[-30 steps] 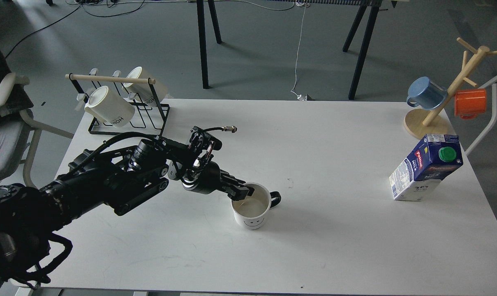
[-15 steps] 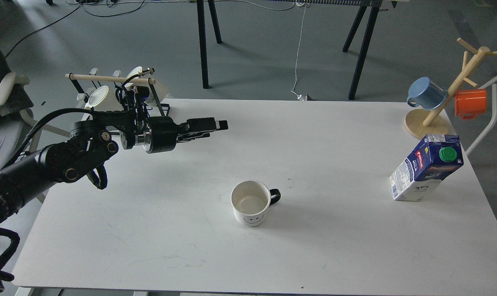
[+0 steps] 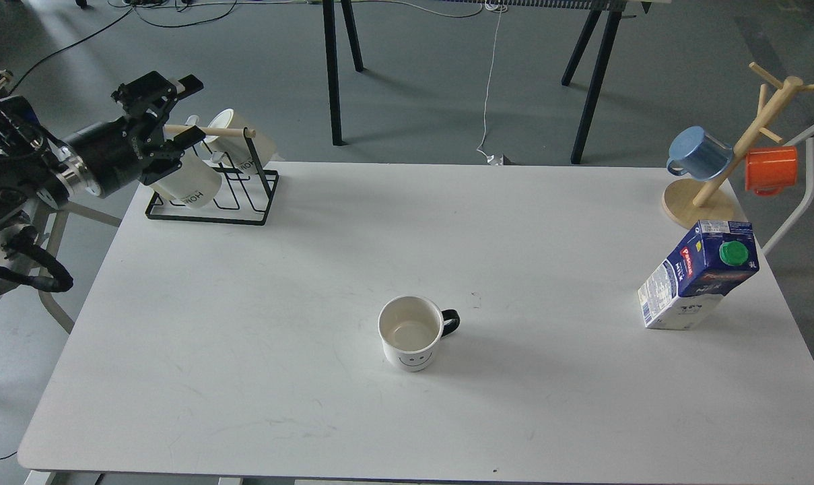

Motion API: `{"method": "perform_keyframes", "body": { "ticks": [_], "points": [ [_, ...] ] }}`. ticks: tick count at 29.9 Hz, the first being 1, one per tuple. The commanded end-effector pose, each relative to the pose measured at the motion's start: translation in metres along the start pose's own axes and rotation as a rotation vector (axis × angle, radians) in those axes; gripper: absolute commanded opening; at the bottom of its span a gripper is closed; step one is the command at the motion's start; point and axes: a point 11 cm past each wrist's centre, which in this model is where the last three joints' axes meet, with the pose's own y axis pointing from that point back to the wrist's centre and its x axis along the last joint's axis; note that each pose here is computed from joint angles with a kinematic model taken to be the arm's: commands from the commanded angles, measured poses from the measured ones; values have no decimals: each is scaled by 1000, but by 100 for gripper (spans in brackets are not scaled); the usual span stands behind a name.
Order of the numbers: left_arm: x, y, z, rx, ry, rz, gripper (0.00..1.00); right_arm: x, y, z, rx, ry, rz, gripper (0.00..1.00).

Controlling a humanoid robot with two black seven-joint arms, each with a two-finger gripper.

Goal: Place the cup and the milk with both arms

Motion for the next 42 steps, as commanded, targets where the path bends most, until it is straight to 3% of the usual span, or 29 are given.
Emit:
{"method": "perform_keyframes", "body": {
  "ticks": [1, 10, 15, 20, 24, 42],
  "points": [
    [-7, 2, -13, 20, 19, -6, 97, 28, 22, 13, -13, -68, 82, 99],
    [-13, 9, -31, 54, 38, -10, 98, 96, 92, 27, -1, -165, 321, 99],
    [-25, 4, -43, 67, 62, -23, 98, 123, 110, 52, -21, -215, 375, 99],
    [-33, -3, -48, 68, 75, -34, 98, 148, 110, 109, -85, -290, 352, 99],
    [-32, -1, -48, 71, 72, -31, 98, 168, 116, 125, -83, -295, 370, 99],
    [-40, 8, -67, 107, 98, -35, 98, 170, 70, 141, -93, -248, 282, 98]
  ]
}}
